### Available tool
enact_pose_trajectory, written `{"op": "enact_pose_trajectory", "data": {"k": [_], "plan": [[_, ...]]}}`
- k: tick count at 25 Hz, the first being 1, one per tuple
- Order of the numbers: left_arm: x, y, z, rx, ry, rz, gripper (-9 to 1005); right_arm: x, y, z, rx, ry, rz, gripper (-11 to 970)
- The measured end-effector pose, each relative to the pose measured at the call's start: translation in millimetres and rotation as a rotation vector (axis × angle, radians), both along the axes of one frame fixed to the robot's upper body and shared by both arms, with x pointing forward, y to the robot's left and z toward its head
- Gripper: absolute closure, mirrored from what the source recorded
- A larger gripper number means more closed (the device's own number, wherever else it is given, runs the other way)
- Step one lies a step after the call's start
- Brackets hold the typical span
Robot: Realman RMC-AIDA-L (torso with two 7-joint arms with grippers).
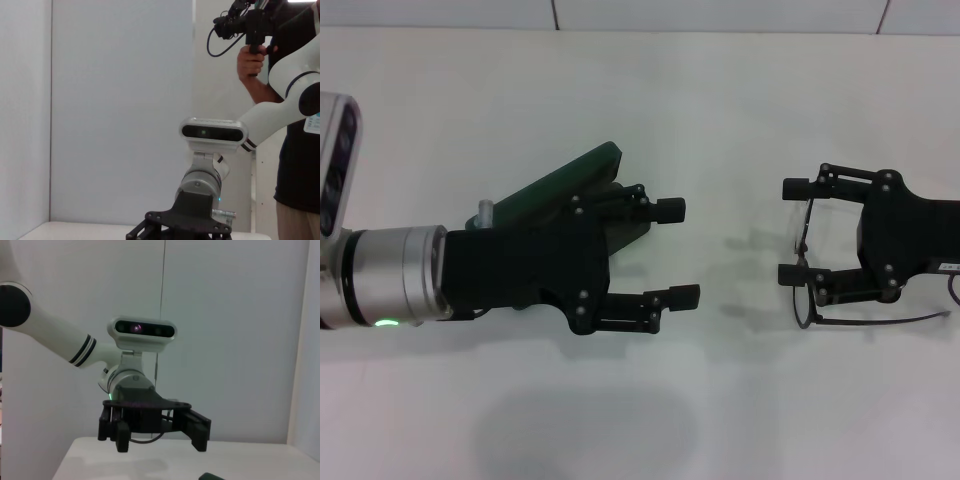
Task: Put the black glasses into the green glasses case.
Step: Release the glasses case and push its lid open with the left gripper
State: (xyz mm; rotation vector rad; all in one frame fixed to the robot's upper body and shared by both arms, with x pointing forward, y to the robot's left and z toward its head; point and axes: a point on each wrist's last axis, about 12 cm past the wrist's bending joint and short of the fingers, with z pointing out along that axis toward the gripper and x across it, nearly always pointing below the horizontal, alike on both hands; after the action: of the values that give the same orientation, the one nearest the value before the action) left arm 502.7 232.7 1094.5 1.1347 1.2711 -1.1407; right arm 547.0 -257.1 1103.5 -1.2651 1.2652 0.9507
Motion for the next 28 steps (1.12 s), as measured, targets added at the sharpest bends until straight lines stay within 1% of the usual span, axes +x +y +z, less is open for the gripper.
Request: {"op": "enact_pose_trajectory", "data": {"k": [7,10,14,16,18,19,20,22,23,26,28], "plan": [[-4.3,4,-3.2,-0.001,0.012,0.012,180,-0.9,5,-1.1,0.0,-0.002,0.01,118],[-3.6,7,-2.2,-0.02,0.009,0.044,180,-0.6,6,-1.8,-0.005,-0.002,0.01,118],[6.1,16,5.0,-0.079,0.03,0.146,181,0.9,7,-2.2,-0.012,-0.004,0.005,118],[18.7,21,10.8,-0.068,0.073,0.195,181,0.8,7,-2.6,-0.013,-0.003,0.004,118],[36.7,27,18.1,-0.014,0.142,0.247,182,-0.2,6,-3.5,-0.013,0.0,0.002,118],[48.4,31,23.7,0.038,0.186,0.274,182,-0.7,5,-4.0,-0.013,0.001,0.0,118],[58.5,34,28.7,0.1,0.223,0.3,182,-1.3,5,-4.5,-0.013,0.003,-0.002,118],[72.0,37,33.4,0.221,0.293,0.344,182,-2.8,3,-5.8,-0.014,0.007,-0.006,119],[79.9,39,36.8,0.314,0.322,0.373,182,-3.1,3,-6.0,-0.014,0.008,-0.007,119],[88.5,38,41.2,0.484,0.366,0.428,183,-3.9,1,-6.8,-0.016,0.01,-0.011,119],[89.4,34,41.7,0.558,0.376,0.447,183,-3.7,1,-7.2,-0.018,0.011,-0.015,119]]}}
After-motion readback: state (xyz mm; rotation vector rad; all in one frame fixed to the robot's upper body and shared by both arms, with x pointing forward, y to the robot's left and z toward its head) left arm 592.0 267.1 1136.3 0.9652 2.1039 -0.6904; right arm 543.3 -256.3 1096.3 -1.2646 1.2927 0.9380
